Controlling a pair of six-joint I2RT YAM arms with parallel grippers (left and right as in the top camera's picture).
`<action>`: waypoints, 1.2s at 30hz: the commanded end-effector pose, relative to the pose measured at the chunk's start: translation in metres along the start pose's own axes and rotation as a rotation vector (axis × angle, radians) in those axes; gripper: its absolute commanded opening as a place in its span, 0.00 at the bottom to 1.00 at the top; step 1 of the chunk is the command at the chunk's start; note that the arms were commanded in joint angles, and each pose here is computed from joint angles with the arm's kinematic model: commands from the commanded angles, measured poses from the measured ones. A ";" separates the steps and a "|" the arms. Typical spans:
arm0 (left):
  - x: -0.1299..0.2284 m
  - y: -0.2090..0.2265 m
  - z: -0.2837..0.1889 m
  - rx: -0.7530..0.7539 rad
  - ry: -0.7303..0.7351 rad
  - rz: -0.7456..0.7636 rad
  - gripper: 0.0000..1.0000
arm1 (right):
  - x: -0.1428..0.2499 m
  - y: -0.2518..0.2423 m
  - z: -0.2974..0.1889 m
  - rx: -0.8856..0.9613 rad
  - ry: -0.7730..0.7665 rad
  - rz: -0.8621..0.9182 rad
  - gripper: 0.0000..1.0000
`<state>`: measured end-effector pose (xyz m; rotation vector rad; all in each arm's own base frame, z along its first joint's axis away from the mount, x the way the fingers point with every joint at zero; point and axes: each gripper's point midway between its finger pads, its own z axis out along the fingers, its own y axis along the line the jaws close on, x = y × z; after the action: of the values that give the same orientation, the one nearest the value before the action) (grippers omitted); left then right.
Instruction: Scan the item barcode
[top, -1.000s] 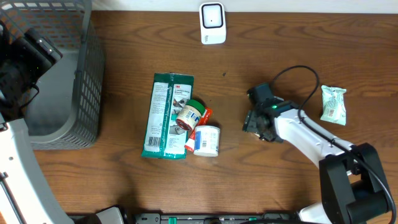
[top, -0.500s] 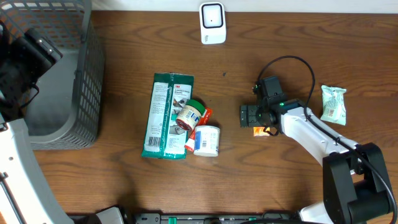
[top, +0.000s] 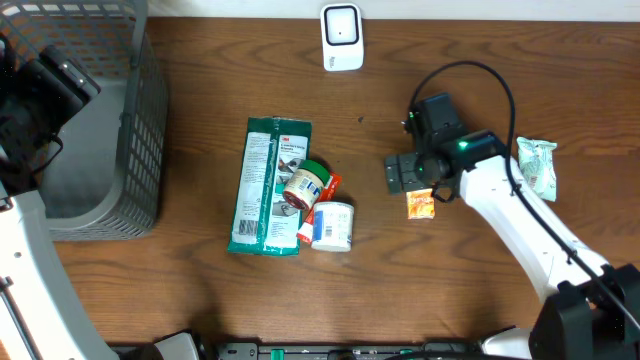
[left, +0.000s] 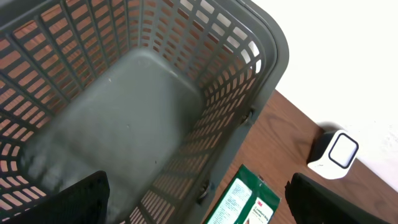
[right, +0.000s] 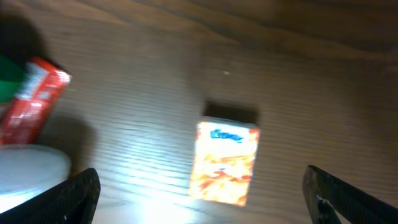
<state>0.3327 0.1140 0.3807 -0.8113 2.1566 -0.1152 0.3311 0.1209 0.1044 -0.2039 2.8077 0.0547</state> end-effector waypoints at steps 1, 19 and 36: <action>-0.001 0.002 0.000 -0.005 -0.002 -0.012 0.88 | 0.010 0.015 0.000 0.033 0.011 0.096 0.99; -0.001 0.002 0.000 -0.005 -0.002 -0.012 0.88 | 0.052 0.000 0.056 0.412 0.022 0.073 0.37; -0.001 0.002 0.000 -0.005 -0.002 -0.012 0.88 | 0.047 0.006 0.062 0.377 0.063 0.072 0.01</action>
<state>0.3327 0.1140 0.3807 -0.8113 2.1566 -0.1152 0.3012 0.1127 0.0128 -0.0440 2.8019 -0.6056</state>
